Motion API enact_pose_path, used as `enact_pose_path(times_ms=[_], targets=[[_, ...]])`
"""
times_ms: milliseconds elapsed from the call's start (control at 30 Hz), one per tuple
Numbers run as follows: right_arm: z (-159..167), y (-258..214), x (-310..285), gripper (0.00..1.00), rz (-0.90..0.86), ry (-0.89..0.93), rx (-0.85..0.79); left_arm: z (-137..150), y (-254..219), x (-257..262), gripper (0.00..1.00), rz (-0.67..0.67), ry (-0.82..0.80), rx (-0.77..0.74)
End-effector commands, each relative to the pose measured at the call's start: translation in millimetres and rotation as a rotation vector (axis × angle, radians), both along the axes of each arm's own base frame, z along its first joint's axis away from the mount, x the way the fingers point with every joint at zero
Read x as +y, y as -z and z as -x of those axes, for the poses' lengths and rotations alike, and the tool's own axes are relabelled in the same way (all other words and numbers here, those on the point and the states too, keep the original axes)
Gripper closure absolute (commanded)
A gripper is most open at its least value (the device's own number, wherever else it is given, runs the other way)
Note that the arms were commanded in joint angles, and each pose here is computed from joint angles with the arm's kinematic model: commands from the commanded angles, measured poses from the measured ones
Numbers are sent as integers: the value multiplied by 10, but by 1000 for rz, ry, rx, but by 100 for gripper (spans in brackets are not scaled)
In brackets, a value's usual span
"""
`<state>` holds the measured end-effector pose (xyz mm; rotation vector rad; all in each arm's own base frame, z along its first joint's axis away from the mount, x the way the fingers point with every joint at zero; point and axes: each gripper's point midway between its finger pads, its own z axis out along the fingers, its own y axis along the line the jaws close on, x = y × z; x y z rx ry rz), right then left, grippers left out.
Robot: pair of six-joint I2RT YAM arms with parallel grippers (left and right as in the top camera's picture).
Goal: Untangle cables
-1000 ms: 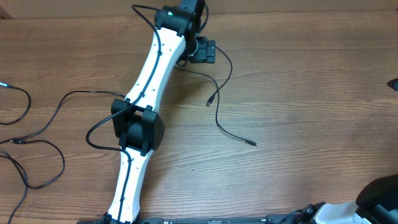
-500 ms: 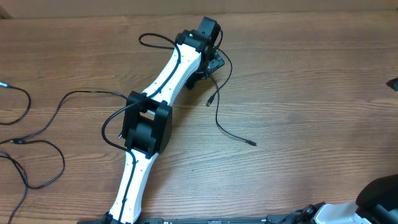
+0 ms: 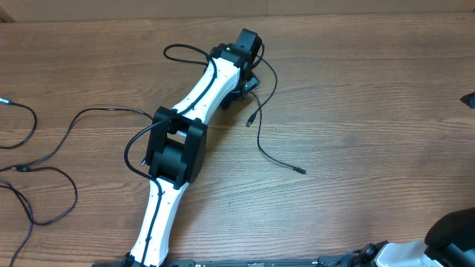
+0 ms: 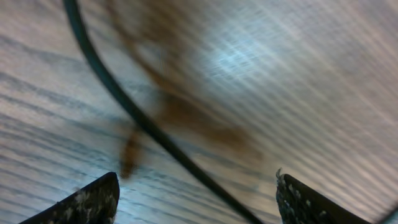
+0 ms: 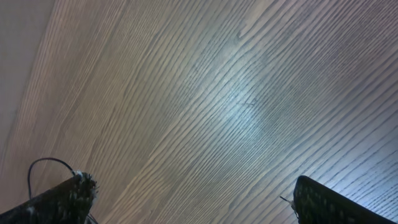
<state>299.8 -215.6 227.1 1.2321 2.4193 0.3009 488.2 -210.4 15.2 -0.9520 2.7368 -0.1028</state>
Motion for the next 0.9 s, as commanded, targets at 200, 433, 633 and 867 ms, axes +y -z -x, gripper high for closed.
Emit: enact_pose_path(times_ms=[200, 433, 633, 867], targets=[[-1, 11, -2, 0, -1, -7, -2, 62, 61, 147, 96, -58, -2, 9], [-2, 10, -3, 0, -1, -7, -3, -315, -657, 790, 96, -94, -22, -98], [-2, 10, -3, 0, 0, -7, -3, -352, -2087, 2275, 96, -280, -320, -308], [-2, 10, -2, 0, -1, -7, -3, 100, -2712, 3559, 96, -214, -560, -375]])
